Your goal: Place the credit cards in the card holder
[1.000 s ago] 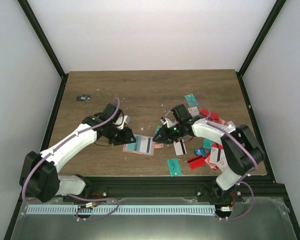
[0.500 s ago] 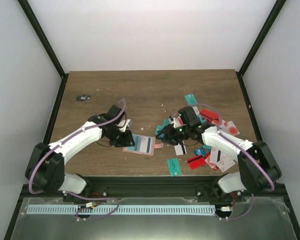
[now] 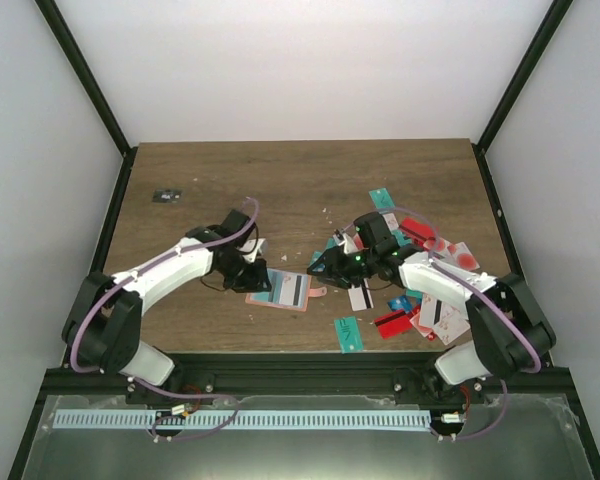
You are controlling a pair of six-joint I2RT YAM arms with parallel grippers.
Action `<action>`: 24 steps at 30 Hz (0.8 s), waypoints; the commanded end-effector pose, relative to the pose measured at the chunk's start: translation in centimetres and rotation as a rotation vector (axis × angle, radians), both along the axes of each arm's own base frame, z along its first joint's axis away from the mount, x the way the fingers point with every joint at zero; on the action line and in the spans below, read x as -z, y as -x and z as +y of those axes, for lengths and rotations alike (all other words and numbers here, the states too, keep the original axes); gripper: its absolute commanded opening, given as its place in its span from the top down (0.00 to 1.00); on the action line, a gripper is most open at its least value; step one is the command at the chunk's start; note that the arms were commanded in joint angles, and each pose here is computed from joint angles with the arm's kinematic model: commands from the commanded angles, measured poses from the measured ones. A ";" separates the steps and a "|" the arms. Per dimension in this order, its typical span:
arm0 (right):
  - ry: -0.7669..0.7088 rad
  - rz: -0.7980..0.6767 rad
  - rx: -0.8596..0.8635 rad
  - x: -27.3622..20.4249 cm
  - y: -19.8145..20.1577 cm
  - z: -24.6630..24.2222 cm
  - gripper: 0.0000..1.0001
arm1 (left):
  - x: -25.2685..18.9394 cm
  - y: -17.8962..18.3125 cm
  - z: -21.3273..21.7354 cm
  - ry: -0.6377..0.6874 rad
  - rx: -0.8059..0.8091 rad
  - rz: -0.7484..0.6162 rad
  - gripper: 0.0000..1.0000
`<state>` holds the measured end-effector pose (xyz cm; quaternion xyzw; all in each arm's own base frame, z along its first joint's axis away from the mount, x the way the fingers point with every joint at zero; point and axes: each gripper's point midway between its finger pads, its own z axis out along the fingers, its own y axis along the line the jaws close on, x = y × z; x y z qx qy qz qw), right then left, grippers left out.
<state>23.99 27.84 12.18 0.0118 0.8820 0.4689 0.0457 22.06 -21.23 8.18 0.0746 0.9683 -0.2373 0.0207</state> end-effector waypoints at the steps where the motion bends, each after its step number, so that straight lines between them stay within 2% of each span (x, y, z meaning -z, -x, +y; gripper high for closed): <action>1: -0.043 0.013 -0.038 -0.1 0.3 0.9 0.56 | -0.5 -1.4 -1.6 0.048 0.020 -0.021 0.74; 7: -0.061 0.039 -0.054 1.5 0.9 1.0 0.56 | 0.6 -2.2 -2.6 0.060 0.061 0.002 0.79; 13: -0.089 0.078 -0.056 2.8 1.0 1.4 0.56 | 1.5 -2.3 -3.4 0.083 0.075 0.026 0.89; 24: -0.094 0.105 -0.056 4.3 0.1 2.2 0.57 | 4.4 -1.7 -3.9 0.073 0.109 0.105 0.93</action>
